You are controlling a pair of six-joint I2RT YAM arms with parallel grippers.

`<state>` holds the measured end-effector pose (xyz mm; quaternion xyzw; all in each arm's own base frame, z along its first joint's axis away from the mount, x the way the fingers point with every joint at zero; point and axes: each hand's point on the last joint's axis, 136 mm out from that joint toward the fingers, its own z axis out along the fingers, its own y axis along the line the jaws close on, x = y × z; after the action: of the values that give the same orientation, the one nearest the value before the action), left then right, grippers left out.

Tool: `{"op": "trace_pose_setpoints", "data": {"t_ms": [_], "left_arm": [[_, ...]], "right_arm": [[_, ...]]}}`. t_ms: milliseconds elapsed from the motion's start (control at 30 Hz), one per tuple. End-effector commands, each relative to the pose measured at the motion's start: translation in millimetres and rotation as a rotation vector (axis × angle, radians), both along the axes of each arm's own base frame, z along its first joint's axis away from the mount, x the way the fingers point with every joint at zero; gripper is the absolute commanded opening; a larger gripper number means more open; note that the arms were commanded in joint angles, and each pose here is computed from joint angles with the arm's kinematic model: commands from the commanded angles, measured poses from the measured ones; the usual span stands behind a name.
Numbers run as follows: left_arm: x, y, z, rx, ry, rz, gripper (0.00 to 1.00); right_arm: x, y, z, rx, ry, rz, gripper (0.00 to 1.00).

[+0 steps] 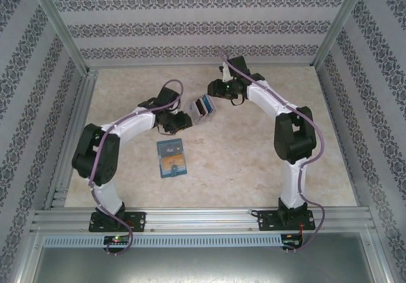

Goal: Put the credit cards into the card holder
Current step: Pick up the credit card from the storage box.

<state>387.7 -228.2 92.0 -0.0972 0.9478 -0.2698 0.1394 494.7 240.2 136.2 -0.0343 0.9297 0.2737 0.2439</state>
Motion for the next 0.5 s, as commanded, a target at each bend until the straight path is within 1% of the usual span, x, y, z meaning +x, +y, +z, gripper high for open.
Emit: {"op": "trace_pose_setpoints", "data": {"t_ms": [0, 233, 467], "left_arm": [[29, -10, 23, -0.016, -0.089, -0.038, 0.38], [58, -7, 13, -0.008, -0.083, -0.022, 0.38], [85, 15, 4, 0.034, -0.099, 0.02, 0.38]], "right_arm": [[-4, 0, -13, -0.034, 0.063, 0.03, 0.49], [1, 9, -23, -0.043, 0.062, 0.038, 0.5], [5, 24, -27, -0.008, 0.084, 0.062, 0.5]]}}
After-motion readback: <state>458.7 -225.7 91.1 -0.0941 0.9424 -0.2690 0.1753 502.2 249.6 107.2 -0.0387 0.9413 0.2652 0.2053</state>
